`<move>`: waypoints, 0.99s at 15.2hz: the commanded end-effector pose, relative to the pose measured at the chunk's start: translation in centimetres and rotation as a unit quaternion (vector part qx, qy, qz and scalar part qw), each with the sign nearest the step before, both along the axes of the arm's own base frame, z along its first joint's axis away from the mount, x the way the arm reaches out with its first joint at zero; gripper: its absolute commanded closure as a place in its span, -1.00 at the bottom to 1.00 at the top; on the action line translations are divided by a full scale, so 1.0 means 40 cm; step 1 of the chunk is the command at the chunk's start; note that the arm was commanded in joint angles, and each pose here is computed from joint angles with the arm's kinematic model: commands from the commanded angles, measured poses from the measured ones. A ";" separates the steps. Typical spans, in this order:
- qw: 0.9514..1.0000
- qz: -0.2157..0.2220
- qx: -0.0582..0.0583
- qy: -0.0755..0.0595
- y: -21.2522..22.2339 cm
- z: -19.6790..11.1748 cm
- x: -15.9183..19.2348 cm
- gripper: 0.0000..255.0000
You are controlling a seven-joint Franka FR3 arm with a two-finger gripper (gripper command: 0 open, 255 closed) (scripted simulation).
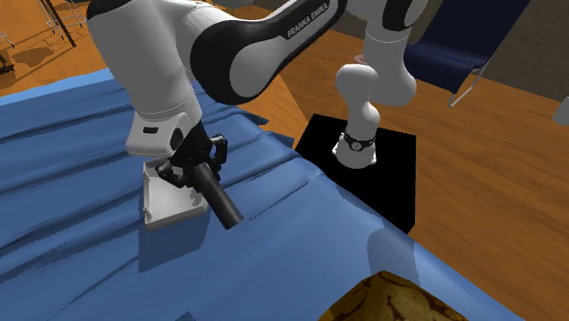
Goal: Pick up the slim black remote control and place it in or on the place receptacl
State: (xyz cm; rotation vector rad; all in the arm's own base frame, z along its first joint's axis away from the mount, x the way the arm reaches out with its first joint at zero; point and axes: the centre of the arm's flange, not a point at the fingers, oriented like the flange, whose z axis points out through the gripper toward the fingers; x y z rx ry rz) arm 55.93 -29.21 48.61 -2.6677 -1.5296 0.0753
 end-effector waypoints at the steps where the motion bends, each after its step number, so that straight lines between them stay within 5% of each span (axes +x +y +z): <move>1: 1.000 0.001 0.000 0.000 -0.063 -0.006 -0.018 1.00; 15: 1.000 0.001 0.000 0.000 -0.455 -0.034 -0.145 1.00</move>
